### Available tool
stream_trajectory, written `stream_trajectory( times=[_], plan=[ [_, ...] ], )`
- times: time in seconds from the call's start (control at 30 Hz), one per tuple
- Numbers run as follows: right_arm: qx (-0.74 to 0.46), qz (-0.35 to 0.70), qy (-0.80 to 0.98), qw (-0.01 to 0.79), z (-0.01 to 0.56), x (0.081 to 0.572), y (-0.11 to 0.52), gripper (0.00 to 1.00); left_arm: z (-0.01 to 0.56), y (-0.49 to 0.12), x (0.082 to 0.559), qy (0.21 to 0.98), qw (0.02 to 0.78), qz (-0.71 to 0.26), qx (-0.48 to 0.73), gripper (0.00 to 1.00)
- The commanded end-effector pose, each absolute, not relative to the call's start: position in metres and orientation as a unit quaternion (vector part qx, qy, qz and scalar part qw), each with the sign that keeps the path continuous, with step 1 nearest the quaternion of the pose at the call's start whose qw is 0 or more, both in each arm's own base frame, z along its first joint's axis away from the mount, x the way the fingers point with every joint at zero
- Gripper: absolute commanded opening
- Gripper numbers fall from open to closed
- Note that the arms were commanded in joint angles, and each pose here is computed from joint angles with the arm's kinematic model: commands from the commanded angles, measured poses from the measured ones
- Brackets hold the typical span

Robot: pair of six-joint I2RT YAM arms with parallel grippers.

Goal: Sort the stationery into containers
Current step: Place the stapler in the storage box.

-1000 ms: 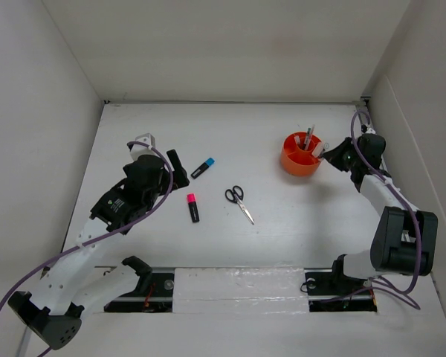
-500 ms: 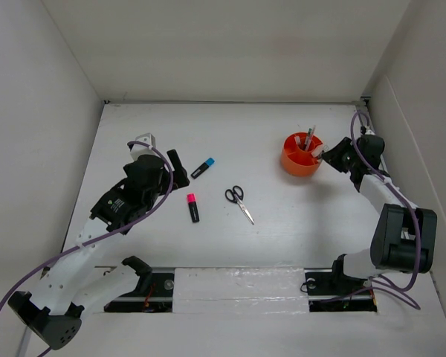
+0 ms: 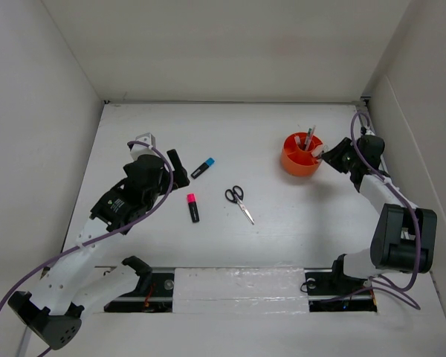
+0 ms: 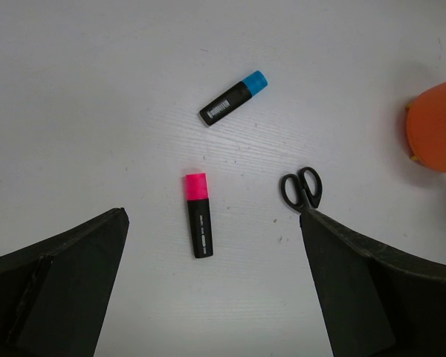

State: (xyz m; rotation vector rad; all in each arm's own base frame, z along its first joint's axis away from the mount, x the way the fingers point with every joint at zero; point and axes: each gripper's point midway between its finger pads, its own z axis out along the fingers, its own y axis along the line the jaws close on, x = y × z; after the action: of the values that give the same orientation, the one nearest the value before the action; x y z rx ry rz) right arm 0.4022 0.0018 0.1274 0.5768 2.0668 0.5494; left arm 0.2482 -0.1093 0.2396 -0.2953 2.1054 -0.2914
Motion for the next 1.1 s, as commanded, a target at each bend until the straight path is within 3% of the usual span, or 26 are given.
stream_trajectory(
  times=[0.0, 0.17, 0.3, 0.4, 0.47, 0.57, 1.07],
  plan=[
    [0.230, 0.215, 0.824, 0.472, 0.138, 0.409, -0.005, 0.30, 0.246, -0.111, 0.250, 0.855, 0.489, -0.128, -0.116, 1.00],
    [0.233, 0.211, 0.823, 0.473, 0.138, 0.409, -0.007, 0.20, 0.246, -0.111, 0.250, 0.855, 0.489, -0.128, -0.116, 1.00],
    [0.238, 0.206, 0.827, 0.466, 0.131, 0.410, -0.008, 0.17, 0.246, -0.111, 0.250, 0.855, 0.489, -0.128, -0.116, 1.00],
    [0.239, 0.206, 0.829, 0.462, 0.127, 0.410, -0.008, 0.17, 0.246, -0.111, 0.250, 0.855, 0.489, -0.128, -0.116, 1.00],
    [0.239, 0.206, 0.829, 0.462, 0.127, 0.410, -0.008, 0.25, 0.246, -0.111, 0.250, 0.855, 0.489, -0.128, -0.116, 1.00],
    [0.241, 0.202, 0.828, 0.463, 0.127, 0.410, -0.010, 0.30, 0.248, -0.110, 0.249, 0.853, 0.492, -0.130, -0.117, 1.00],
    [0.240, 0.187, 0.843, 0.444, 0.116, 0.408, -0.008, 0.27, 0.248, -0.110, 0.249, 0.853, 0.492, -0.130, -0.117, 1.00]
  ],
)
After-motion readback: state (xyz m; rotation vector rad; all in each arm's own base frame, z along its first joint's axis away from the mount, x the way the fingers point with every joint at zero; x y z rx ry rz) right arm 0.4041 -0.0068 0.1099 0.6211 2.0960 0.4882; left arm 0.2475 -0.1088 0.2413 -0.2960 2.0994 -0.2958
